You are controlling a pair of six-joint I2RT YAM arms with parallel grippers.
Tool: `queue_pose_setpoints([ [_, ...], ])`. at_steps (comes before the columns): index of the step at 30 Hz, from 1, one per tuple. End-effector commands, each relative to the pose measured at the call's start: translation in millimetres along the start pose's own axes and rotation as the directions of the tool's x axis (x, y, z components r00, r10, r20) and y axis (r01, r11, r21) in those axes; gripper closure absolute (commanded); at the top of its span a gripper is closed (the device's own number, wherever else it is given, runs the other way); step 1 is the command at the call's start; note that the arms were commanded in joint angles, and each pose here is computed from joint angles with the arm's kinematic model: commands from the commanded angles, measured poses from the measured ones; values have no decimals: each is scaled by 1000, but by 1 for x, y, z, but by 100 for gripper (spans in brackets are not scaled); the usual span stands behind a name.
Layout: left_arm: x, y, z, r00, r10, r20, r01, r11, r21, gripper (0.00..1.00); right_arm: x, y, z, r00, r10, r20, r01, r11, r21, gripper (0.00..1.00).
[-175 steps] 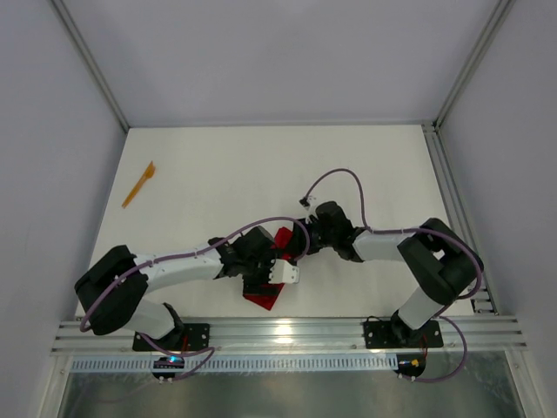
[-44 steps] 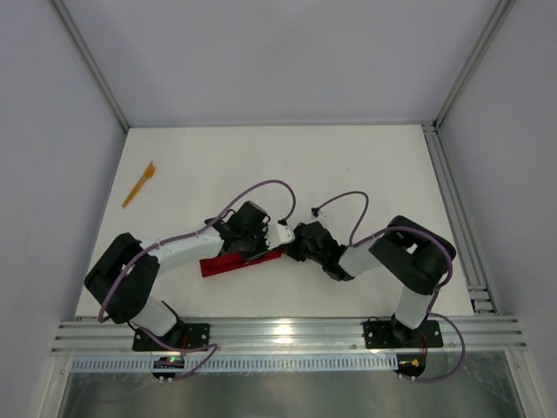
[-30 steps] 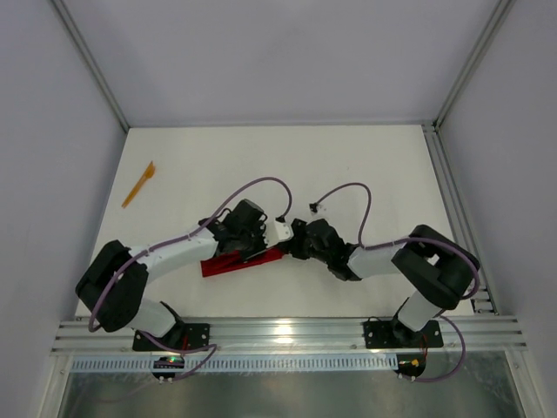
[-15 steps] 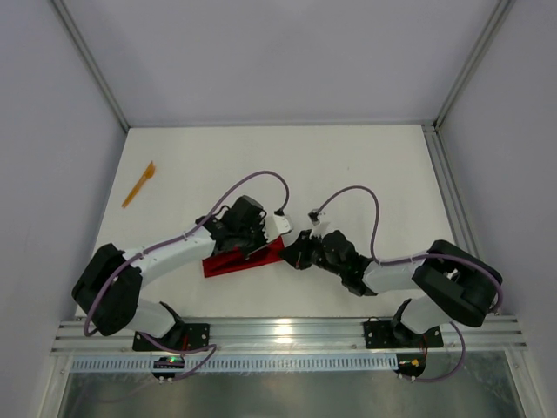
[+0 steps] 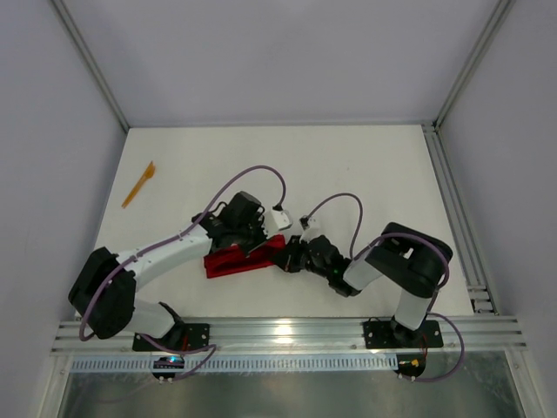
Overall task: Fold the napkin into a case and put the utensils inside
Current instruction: Smooth out the smaller rectangle-folded napkin.
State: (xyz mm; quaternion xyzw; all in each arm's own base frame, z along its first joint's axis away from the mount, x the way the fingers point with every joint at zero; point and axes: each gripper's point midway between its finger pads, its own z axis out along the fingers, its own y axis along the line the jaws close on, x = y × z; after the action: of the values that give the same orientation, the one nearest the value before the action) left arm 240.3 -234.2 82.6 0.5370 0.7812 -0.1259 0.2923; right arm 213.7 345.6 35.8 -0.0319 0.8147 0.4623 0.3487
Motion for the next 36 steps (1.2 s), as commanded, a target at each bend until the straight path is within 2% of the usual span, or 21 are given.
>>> queue_pose_setpoints([
  [1,-23,-8,-12,996,-10,85,5,999,54,100,-28,10,13,992,52,115,-53,999,6,97],
  [7,-26,-24,-15,994,-8,110,-7,990,139,100,-16,-14,23,987,142,70,-149,982,117,97],
  [10,-27,-32,-18,992,-4,129,-18,984,176,100,-1,-39,21,978,206,32,-207,948,241,97],
  [14,-30,-30,-21,990,-1,139,-22,986,167,100,-4,-41,19,967,247,57,-253,936,246,97],
  [18,-28,-23,-18,993,0,119,-16,991,133,100,-20,-17,21,987,157,30,-160,968,193,97],
  [20,-29,-19,-17,993,1,116,-14,994,109,100,-23,-14,17,996,85,0,-83,973,216,97],
  [24,-28,-8,-15,995,-7,104,1,998,58,100,-38,-3,-7,999,4,36,-11,983,184,92],
  [28,-29,-5,-14,994,-12,106,8,999,39,100,-34,8,-26,979,-205,9,203,975,89,85],
  [29,-31,-4,-14,994,-14,108,11,999,35,100,-30,7,-31,949,-314,-3,314,948,59,84],
  [31,-30,-3,-14,994,-13,106,10,999,36,100,-25,24,-43,903,-430,18,430,902,-48,77],
  [32,-31,-3,-14,994,-13,106,10,999,33,100,-26,27,-47,832,-554,36,555,828,-77,75],
  [35,-31,-1,-14,995,-13,103,10,1000,29,100,-22,45,-63,687,-715,126,725,666,-173,68],
  [36,-32,-2,-14,994,-13,106,9,999,31,100,-24,45,-64,590,-792,154,806,567,-172,65],
])
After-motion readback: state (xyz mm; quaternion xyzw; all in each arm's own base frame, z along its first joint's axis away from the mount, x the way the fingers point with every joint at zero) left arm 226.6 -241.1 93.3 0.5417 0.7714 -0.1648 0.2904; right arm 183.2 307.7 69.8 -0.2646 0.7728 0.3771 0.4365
